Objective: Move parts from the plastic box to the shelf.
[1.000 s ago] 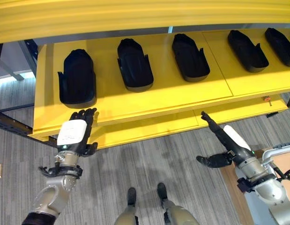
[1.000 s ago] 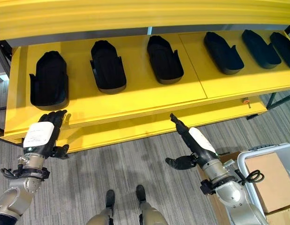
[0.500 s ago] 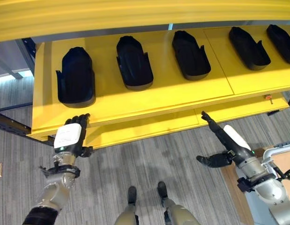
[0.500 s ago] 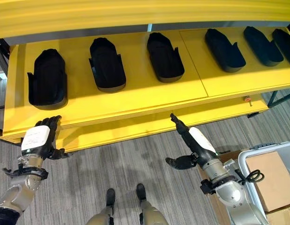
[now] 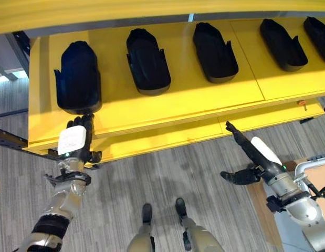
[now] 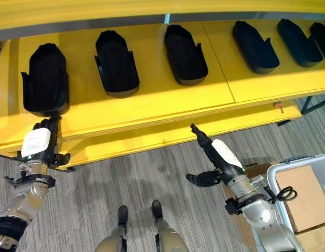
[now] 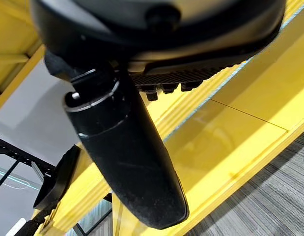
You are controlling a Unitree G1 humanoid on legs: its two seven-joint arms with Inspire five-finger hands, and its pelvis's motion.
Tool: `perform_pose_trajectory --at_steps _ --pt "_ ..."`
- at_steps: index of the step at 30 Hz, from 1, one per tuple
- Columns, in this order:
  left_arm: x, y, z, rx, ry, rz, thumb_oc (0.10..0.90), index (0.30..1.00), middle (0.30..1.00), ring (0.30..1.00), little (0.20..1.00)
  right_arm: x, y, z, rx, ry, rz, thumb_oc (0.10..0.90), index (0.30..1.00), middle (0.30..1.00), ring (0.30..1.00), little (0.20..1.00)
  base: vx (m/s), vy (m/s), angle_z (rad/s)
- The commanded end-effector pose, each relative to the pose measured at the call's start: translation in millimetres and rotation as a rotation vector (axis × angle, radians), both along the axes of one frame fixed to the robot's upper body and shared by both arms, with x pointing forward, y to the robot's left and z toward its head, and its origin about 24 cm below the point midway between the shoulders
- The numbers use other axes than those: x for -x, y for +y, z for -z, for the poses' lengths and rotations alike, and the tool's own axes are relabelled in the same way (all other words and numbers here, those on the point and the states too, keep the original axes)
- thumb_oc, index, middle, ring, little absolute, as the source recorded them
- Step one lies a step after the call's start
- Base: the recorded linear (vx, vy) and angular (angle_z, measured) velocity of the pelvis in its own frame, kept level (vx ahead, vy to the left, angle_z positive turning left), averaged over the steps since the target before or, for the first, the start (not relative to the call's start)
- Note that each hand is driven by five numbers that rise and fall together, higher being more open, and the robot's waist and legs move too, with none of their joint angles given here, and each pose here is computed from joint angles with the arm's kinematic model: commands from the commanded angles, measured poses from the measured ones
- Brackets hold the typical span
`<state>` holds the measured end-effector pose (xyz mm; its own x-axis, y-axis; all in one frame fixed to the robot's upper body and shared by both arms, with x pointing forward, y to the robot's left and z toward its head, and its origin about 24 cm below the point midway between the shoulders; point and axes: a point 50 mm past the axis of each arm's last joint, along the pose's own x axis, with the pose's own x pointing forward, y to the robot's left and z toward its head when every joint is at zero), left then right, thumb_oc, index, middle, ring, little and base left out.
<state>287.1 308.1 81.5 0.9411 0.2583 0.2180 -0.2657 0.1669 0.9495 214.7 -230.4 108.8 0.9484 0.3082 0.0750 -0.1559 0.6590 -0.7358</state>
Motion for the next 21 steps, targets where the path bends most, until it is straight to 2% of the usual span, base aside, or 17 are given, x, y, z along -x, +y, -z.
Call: perform_pose_trajectory --at_steps 1,21 --pt "-12.9 14.1 -24.9 0.007 -0.078 -0.055 0.900 1.000 1.000 1.000 1.000 2.1 15.4 -48.8 -0.022 -0.264 -0.104 0.900 1.000 1.000 1.000 1.000 0.00 0.000 0.00" --pt "-22.4 12.1 -34.8 0.002 -0.107 -0.048 0.900 1.000 1.000 1.000 1.000 2.6 16.7 -50.3 -0.027 -0.276 -0.110 0.900 1.000 1.000 1.000 1.000 0.00 0.000 0.00"
